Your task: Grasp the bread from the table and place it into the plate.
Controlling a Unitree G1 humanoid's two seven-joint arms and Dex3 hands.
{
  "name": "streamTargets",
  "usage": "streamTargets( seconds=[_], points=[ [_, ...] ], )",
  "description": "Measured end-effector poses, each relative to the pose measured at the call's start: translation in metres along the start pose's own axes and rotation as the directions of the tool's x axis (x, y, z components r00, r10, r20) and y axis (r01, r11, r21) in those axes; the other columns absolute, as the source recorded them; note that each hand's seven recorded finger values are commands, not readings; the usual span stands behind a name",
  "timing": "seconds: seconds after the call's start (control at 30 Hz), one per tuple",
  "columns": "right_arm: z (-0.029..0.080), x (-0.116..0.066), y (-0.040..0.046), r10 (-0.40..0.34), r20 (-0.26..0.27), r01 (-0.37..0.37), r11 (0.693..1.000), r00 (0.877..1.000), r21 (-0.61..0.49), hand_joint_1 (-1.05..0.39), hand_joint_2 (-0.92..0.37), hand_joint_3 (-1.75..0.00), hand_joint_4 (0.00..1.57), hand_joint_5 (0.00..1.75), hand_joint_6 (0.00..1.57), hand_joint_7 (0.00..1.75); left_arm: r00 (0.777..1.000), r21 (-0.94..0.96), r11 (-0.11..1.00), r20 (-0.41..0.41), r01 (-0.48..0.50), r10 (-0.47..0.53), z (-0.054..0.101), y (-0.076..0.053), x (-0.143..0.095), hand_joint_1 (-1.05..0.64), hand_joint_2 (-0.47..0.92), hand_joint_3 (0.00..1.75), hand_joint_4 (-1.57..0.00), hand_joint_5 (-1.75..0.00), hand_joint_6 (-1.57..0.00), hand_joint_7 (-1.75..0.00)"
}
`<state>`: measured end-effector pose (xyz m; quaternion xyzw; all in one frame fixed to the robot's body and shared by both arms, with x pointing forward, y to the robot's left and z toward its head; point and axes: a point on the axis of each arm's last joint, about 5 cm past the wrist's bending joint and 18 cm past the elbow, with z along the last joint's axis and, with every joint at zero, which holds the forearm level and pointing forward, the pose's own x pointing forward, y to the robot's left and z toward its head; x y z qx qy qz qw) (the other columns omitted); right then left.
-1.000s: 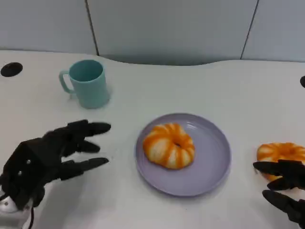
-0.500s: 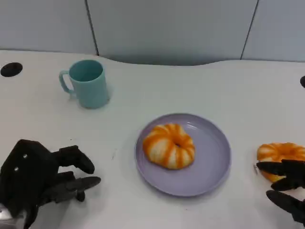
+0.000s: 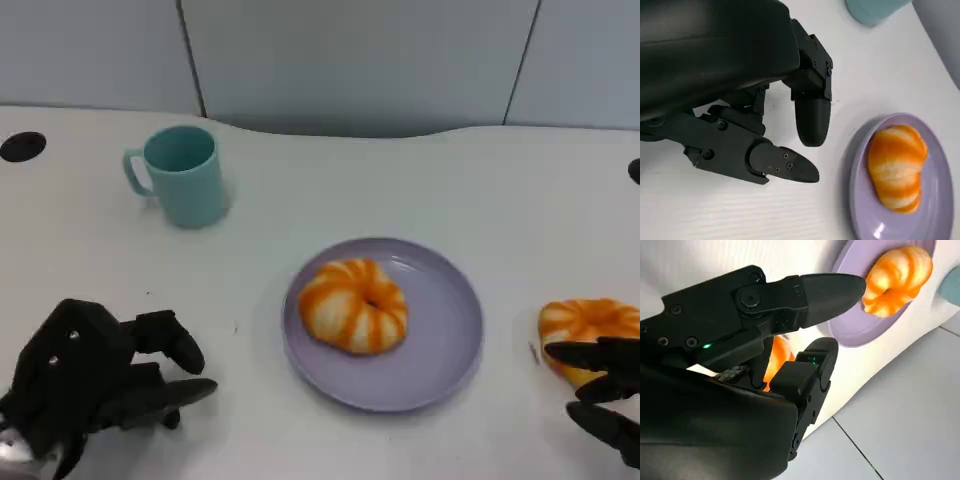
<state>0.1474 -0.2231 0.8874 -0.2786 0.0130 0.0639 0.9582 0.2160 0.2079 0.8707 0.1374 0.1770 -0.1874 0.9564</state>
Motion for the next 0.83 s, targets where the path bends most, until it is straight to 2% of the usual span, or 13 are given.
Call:
streamTargets(
  seconds=[0.83],
  points=[
    [-0.0043,-0.0005,0.0010,0.002,-0.002,-0.002,1.000,1.000,0.002,-0.23,-0.92,-0.27,0.67,0.77,0.86,0.02,1.000,0.023,1.000,-0.011,0.004,-0.004,-0.0017,-0.0007,0.0020,-0.39,0.92,0.13,-0.61,-1.75,-0.41,-1.75]
  ],
)
